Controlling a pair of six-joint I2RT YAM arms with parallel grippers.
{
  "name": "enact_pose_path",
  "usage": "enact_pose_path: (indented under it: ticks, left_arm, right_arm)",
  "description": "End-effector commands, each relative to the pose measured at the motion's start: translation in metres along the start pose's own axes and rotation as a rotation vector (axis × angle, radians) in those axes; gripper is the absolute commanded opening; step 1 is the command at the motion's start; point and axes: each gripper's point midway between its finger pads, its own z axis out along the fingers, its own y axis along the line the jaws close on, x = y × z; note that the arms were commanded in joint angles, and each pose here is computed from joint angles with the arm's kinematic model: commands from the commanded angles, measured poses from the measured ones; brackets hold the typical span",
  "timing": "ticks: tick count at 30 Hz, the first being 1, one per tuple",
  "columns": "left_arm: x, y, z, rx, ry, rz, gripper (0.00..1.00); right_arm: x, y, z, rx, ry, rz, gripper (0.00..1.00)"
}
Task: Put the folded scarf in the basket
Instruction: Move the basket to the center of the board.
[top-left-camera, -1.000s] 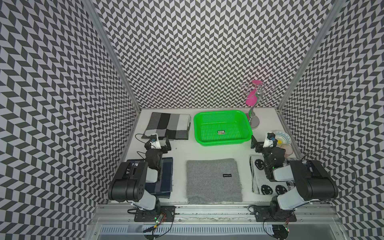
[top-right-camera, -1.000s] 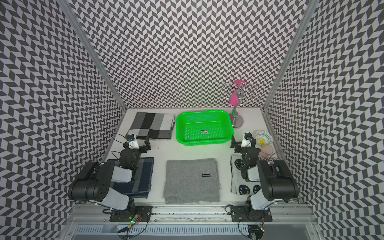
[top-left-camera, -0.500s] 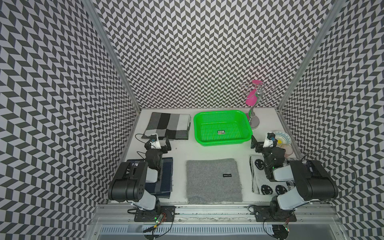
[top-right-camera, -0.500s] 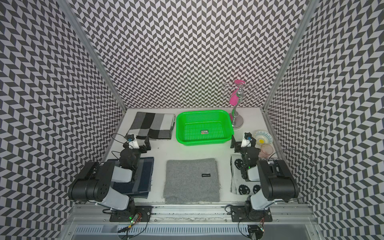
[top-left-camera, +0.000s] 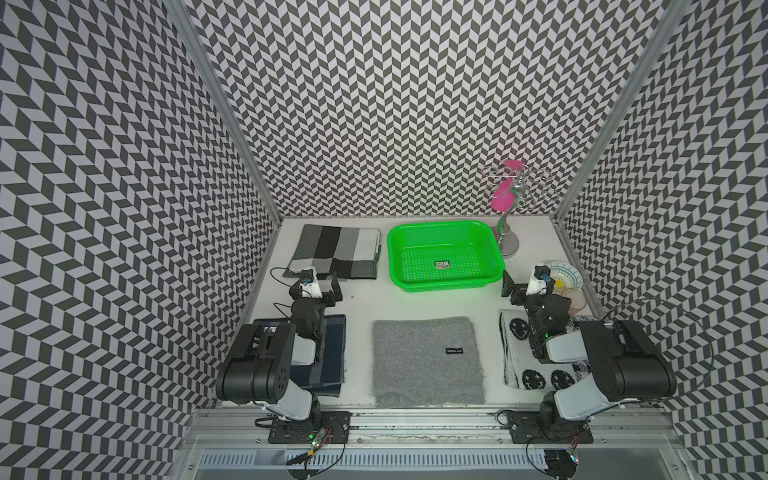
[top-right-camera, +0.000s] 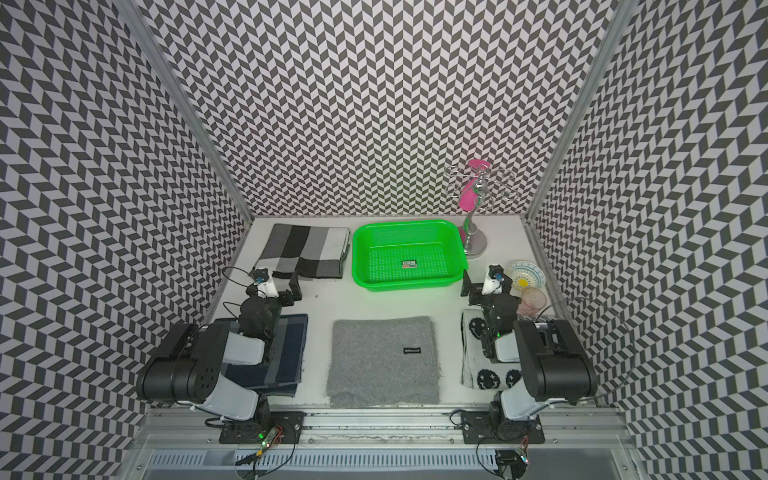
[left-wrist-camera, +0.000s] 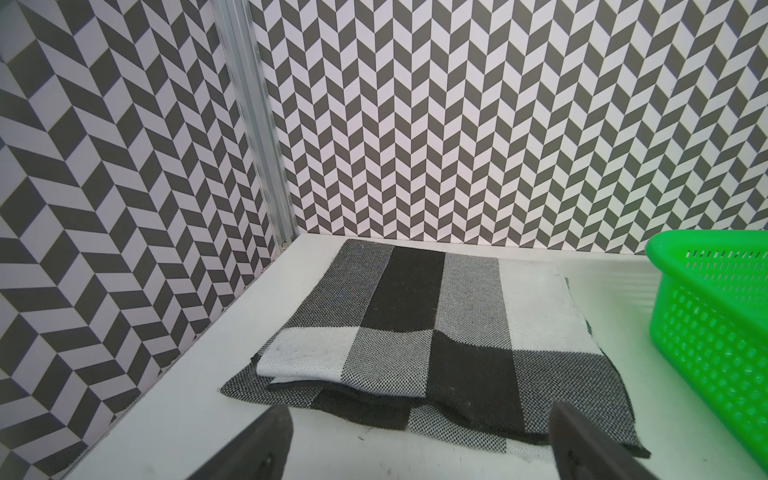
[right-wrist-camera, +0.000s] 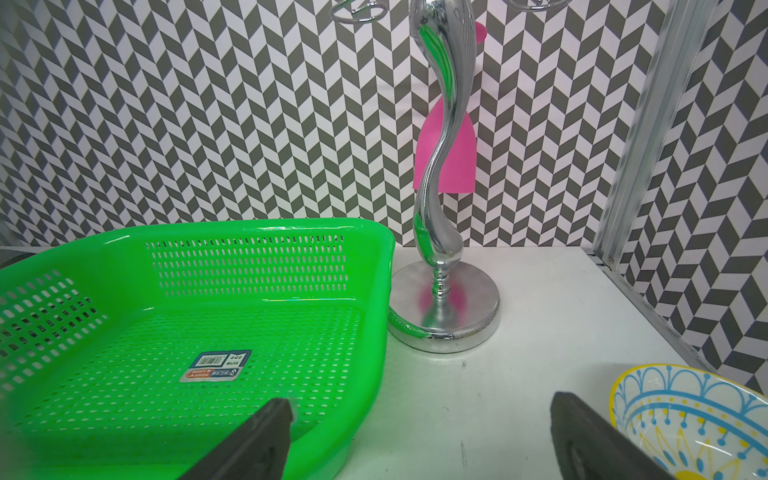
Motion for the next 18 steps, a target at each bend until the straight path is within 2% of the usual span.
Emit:
enact_pose_path:
  ticks: [1,3,5,7,9,12,16,18]
  left_arm:
    - [-0.008,0.002,0.002,-0.017,-0.021,-0.010,0.99]
    - [-0.021,0.004,-0.002,-0.044,-0.029,-0.007,0.99]
    - [-0.032,0.008,-0.003,-0.117,0.012,-0.018,1.00]
    - [-0.050,0.009,0.000,-0.172,0.046,-0.123,1.00]
    - [-0.076,-0.016,0.005,-0.075,0.054,-0.191,1.00]
    - [-0.094,-0.051,0.007,0.049,0.047,-0.220,0.99]
    - [-0.082,-0.100,0.018,0.279,0.147,-0.280,0.99]
    - [-0.067,-0.123,0.029,0.338,0.240,-0.267,1.00]
  right_arm:
    - [-0.019,-0.002,-0.006,0.019,-0.082,0.012,0.99]
    - [-0.028,-0.001,-0.010,0.016,-0.080,0.005,0.99]
    - [-0.036,-0.002,-0.006,0.021,-0.041,0.014,1.00]
    - [-0.035,-0.002,0.006,0.022,0.058,0.056,1.00]
    - [-0.031,0.007,0.017,-0.025,0.131,0.122,1.00]
    - [-0.025,0.023,0.032,-0.092,0.226,0.148,1.00]
    - [-0.008,0.031,0.052,-0.132,0.354,0.194,1.00]
    - [-0.002,0.034,0.061,-0.146,0.385,0.207,0.98]
